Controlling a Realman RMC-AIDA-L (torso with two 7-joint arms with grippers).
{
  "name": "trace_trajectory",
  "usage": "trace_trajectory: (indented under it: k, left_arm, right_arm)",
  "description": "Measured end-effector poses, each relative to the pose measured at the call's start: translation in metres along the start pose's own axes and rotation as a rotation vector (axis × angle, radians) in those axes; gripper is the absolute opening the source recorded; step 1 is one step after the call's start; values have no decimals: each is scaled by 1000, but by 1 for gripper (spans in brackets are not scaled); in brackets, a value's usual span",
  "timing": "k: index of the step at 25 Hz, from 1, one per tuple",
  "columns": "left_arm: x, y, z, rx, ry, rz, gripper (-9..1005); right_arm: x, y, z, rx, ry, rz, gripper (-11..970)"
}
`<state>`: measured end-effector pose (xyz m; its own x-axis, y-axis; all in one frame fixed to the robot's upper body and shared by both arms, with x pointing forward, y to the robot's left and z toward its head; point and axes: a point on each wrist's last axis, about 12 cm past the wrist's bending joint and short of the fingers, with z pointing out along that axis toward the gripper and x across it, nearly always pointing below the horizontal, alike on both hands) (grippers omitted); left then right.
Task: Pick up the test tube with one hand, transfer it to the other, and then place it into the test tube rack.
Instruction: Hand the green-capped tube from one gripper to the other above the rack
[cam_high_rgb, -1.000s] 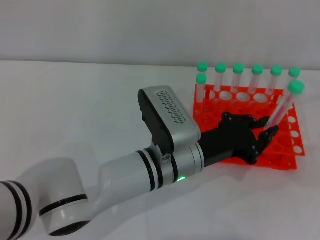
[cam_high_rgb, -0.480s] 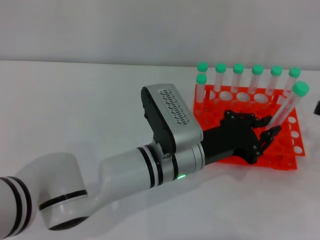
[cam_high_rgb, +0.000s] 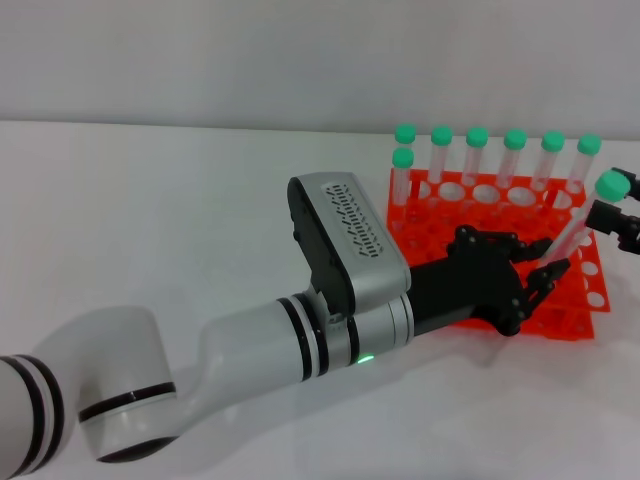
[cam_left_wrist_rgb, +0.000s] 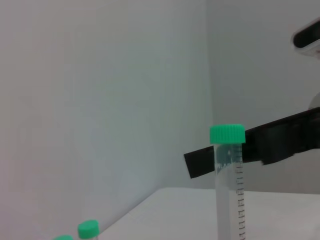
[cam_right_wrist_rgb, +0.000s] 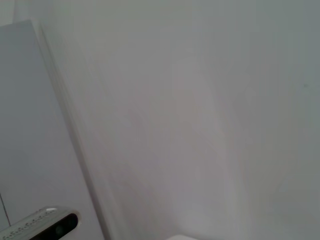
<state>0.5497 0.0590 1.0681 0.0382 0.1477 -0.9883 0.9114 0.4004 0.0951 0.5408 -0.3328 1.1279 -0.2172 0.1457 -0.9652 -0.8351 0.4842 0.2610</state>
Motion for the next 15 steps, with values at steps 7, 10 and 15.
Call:
trace_trajectory:
  k: [7, 10, 15]
  left_arm:
    - [1, -2, -1, 1, -5, -6, 184]
    - [1, -3, 0, 2, -6, -10, 184]
    - [1, -4, 0, 1, -8, -13, 184]
  right_arm:
    - [1, 0, 2, 2, -1, -13, 727]
    - [2, 0, 3, -1, 2, -25, 418]
    - [3, 1, 1, 4, 1, -46, 327]
